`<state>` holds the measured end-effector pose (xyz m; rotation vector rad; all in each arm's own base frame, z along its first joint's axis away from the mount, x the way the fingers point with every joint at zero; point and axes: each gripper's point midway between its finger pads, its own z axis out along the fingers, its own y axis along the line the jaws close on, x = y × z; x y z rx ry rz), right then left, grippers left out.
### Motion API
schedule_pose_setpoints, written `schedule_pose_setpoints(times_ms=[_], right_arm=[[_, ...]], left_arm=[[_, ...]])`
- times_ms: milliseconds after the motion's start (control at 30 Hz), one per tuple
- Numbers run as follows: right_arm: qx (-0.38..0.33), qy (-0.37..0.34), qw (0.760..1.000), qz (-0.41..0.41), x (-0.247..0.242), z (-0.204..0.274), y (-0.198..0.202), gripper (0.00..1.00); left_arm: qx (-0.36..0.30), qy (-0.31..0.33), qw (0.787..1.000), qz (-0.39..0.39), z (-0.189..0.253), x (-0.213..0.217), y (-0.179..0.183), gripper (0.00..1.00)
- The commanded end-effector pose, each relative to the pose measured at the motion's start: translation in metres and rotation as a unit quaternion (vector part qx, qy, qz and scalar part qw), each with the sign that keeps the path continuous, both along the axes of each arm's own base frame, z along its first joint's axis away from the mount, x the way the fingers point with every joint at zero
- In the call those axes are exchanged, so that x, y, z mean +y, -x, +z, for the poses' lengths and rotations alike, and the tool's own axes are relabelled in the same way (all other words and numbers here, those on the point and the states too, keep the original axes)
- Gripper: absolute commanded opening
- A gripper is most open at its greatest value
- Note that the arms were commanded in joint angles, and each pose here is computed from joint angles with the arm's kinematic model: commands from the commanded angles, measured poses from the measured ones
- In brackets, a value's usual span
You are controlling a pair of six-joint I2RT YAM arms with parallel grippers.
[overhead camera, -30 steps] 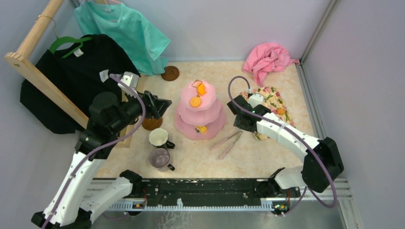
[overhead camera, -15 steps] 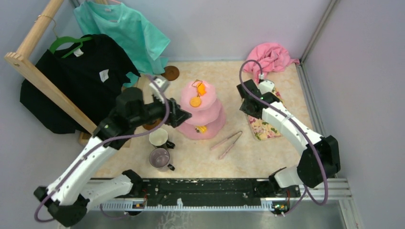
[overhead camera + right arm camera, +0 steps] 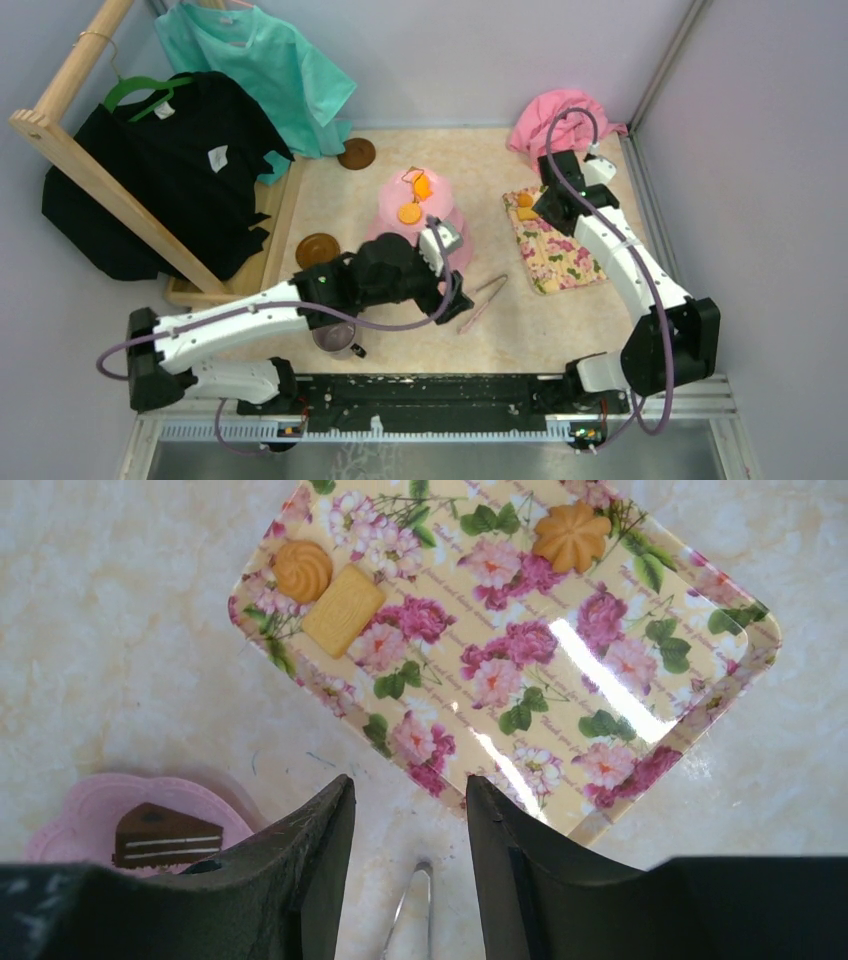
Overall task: Serve the afternoon tea
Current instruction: Adjust the clamp at the center of the board.
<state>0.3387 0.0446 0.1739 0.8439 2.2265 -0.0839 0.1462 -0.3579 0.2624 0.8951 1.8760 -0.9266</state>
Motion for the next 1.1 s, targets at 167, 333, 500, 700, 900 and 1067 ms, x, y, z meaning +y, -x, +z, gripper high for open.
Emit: schedule_pose_setpoints(times_ms=[167,333,500,700,900,1067], right_arm=[[-0.077,-0.035,0.996,-0.008,-0.008,0.035,-0.019,0.45],[-0.084,-0.028,0.996,0.002,-0.009,0.043,-0.018,0.45],[-0.091,-0.029,0.995,0.012,-0.009,0.048,-0.012,0.45],[-0.096,-0.026,0.995,0.018,-0.011,0.051,-0.005,0.45],[-0.103,-0.029,0.994,0.027,-0.009,0.055,-0.002,0.45],[-0.102,-0.028,0.994,0.029,-0.010,0.054,0.000,0.45]], left_arm=[[-0.006,-0.100,0.993,0.060,-0.100,-0.030,0.002,0.76],[-0.008,-0.131,0.989,0.075,-0.136,-0.037,-0.005,0.76],[-0.017,-0.153,0.985,0.076,-0.162,-0.045,-0.011,0.75],[-0.015,-0.171,0.983,0.072,-0.182,-0.055,-0.014,0.73],[-0.020,-0.190,0.978,0.084,-0.198,-0.057,-0.020,0.72],[-0.019,-0.206,0.975,0.075,-0.211,-0.059,-0.019,0.68]])
